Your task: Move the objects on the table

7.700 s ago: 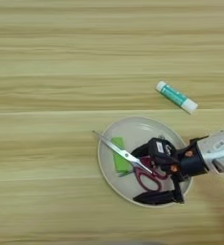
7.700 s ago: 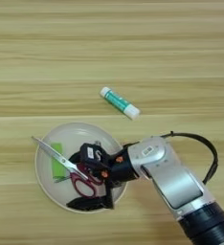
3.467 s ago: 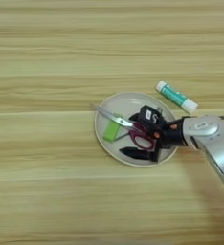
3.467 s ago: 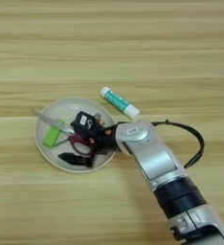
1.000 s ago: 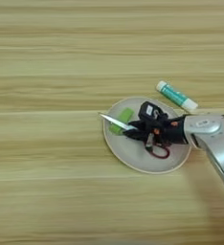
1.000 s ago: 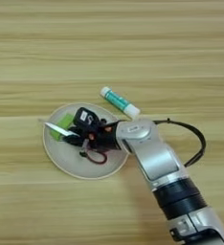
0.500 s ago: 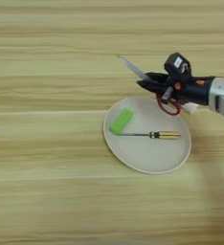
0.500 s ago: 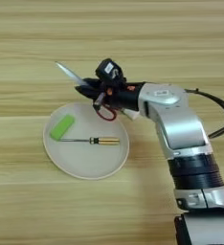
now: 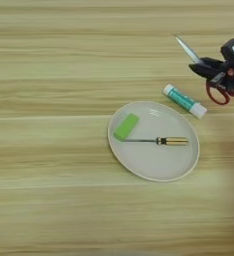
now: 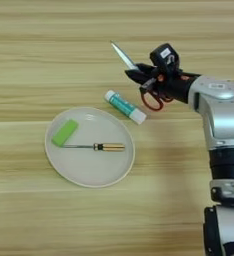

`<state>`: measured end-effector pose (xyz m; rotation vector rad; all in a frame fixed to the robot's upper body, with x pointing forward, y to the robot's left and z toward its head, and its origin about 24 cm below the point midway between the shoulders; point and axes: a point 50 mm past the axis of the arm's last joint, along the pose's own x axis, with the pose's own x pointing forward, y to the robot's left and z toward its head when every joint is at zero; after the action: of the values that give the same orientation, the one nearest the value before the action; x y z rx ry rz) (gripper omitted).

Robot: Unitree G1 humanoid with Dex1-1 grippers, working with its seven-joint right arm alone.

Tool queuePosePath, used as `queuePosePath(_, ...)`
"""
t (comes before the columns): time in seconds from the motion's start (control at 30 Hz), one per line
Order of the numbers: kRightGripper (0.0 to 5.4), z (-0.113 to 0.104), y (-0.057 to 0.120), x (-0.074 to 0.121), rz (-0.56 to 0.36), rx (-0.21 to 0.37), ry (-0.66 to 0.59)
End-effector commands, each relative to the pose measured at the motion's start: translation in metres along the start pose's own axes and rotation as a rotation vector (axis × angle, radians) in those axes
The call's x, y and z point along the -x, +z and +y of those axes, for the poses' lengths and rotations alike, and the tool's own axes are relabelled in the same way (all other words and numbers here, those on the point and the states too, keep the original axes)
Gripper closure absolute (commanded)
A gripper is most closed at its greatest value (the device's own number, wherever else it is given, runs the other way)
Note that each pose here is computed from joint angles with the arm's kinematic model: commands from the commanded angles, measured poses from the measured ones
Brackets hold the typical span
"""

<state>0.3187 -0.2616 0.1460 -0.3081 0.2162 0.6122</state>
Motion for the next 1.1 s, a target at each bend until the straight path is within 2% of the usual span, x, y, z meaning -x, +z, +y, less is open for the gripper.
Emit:
queuePosePath(0.03,4.74,-0.032,0.037,0.023,-0.093,0.124,-0.155)
queuePosePath(0.2,4.74,-0.046,0.028,0.035,-0.065,0.108,-0.215)
queuePosePath(0.5,4.74,-0.061,-0.009,0.048,0.033,0.040,-0.290)
queuePosePath(0.9,4.74,-0.053,-0.047,0.044,0.126,-0.017,-0.274)
queuePosePath(1.03,4.74,-0.045,-0.066,0.041,0.172,-0.051,-0.254)
queuePosePath(1.1,4.74,-0.043,-0.070,0.040,0.176,-0.067,-0.253)
